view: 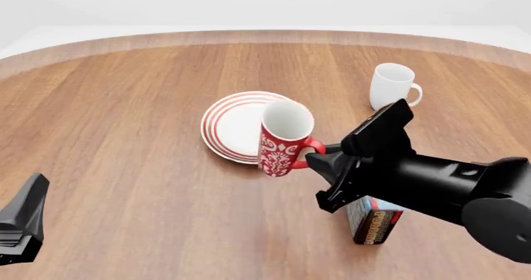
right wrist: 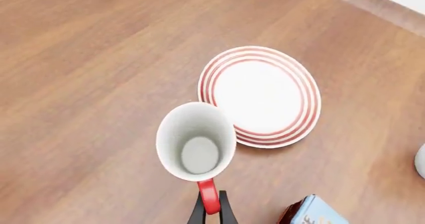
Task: Pick up the red mug and put it on the plate
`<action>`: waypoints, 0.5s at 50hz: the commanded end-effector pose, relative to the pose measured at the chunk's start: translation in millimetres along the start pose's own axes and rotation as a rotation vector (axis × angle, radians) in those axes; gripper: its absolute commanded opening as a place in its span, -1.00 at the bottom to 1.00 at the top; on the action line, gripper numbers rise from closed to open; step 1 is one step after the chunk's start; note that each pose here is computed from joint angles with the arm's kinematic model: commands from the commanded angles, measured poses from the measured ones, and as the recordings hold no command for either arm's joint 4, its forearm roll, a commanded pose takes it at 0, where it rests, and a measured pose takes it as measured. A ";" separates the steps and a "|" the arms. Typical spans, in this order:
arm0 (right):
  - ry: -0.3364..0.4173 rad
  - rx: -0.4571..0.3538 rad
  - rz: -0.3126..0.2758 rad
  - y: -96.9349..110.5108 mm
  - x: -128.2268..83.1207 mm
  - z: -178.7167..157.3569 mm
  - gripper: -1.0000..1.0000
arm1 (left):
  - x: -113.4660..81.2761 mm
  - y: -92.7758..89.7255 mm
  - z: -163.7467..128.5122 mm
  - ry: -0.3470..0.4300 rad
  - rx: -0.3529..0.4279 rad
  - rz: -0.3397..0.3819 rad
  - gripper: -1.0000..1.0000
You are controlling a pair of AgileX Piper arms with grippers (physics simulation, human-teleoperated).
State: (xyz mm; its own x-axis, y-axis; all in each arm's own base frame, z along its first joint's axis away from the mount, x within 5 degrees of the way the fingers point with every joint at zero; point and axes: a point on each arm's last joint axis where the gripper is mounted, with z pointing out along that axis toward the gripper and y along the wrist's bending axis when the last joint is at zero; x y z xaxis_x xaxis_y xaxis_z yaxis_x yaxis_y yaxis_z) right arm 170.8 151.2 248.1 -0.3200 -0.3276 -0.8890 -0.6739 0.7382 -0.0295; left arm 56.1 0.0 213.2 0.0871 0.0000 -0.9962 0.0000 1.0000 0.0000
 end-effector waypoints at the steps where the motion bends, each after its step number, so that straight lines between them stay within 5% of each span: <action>1: -0.056 0.031 0.000 -7.9 -16.4 -7.9 -1.00 | 0.0 0.0 0.0 0.000 0.000 0.000 1.00; 25: -0.092 0.085 -0.041 -23.1 -40.0 7.3 -1.00 | 0.0 0.0 0.0 0.000 0.000 0.000 1.00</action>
State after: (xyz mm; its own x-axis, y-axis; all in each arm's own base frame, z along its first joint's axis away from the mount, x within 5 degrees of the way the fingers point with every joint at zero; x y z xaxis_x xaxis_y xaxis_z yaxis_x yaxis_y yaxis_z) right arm 191.0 148.6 275.9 -0.2409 -0.3131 -0.9187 -0.6412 0.7619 -0.0915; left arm 56.1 0.0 213.2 0.0871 0.0000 -0.9962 0.0000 1.0000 0.0000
